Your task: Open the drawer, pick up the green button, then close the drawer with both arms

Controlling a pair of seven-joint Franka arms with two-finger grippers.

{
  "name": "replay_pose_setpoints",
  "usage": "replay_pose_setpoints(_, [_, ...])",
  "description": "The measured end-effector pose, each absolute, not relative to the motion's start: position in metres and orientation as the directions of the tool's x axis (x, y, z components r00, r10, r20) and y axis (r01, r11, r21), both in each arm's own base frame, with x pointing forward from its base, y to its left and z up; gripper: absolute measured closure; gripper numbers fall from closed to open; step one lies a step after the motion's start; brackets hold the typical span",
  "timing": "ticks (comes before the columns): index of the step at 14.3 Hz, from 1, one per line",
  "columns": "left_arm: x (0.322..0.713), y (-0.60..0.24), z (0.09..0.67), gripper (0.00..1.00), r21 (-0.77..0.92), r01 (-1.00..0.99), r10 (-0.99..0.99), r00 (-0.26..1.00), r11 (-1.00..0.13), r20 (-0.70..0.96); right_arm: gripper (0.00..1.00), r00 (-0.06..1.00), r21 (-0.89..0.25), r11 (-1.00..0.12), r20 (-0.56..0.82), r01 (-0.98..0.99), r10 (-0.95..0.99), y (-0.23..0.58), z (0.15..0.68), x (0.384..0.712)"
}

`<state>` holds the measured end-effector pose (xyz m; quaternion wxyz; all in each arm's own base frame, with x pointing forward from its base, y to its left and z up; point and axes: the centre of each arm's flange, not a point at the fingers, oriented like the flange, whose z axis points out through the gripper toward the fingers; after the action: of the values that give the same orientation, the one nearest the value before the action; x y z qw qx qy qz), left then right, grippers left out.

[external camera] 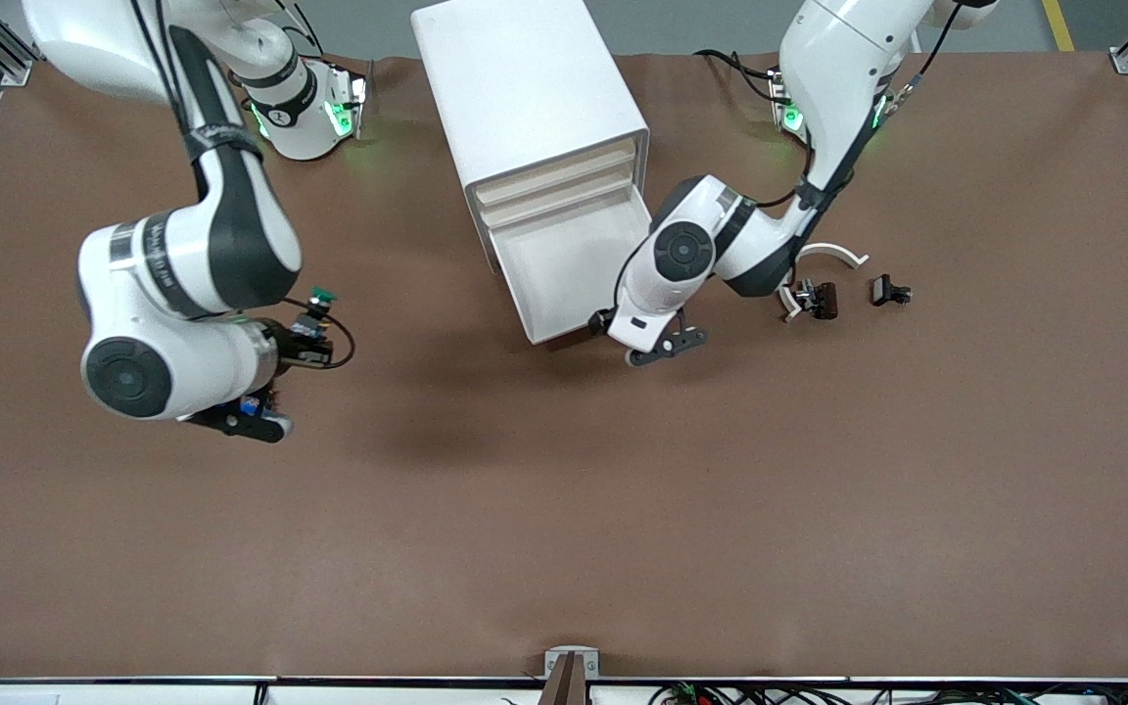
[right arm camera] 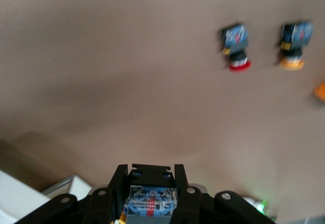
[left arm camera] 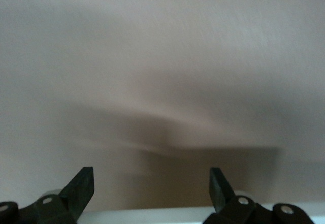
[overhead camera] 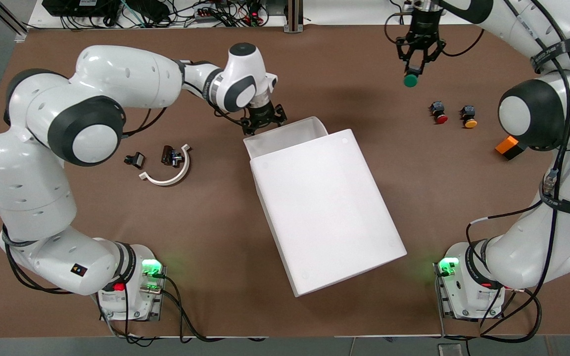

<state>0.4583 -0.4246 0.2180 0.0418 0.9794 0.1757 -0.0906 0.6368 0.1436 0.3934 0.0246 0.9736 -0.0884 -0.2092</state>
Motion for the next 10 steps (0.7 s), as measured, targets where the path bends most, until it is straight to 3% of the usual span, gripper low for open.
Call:
replay_pose_setpoints(4, [0.423,-0.453,0.214,0.0,0.005,0.335,0.324,0.915,-0.942,-0.24,0.58,0.961,0.069,-0.997,-0.273,-0.026,-0.044,0.096,0.338,0.65])
replay_pose_setpoints(10, [0.363,-0.491,0.216,0.0,-0.045,0.302,0.298,0.886,-0.952,-0.354,0.58,0.994,0.047,-0.997,-0.09,0.061,0.057,0.077,0.244,0.628])
